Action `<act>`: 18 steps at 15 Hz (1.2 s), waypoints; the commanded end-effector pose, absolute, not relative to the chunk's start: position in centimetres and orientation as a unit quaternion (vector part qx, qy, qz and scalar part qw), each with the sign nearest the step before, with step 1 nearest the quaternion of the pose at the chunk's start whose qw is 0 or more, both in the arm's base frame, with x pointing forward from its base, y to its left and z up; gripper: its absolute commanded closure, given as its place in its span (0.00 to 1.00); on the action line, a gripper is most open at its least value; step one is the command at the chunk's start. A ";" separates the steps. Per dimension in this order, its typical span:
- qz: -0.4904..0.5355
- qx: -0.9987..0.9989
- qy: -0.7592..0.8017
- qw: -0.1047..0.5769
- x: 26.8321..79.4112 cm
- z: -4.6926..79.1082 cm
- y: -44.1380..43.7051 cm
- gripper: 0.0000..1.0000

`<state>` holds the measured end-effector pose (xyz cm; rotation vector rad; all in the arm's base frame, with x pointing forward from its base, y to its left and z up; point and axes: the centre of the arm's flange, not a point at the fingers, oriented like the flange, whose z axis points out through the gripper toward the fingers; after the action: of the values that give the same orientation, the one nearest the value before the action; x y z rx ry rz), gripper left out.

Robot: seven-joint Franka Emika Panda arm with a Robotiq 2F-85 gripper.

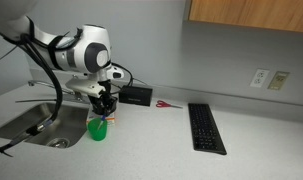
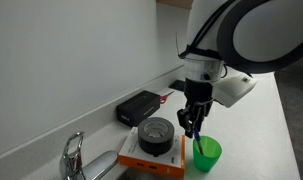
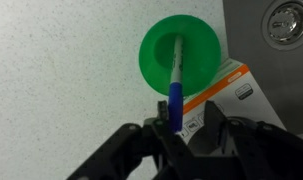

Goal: Take the blue pen out of the green cup

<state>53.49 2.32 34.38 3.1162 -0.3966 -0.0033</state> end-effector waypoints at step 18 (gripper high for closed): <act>-0.031 0.976 -0.216 0.023 52.5 43.6 -10.3 0.96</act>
<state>49.77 -6.95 46.02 3.0768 -0.5980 0.0320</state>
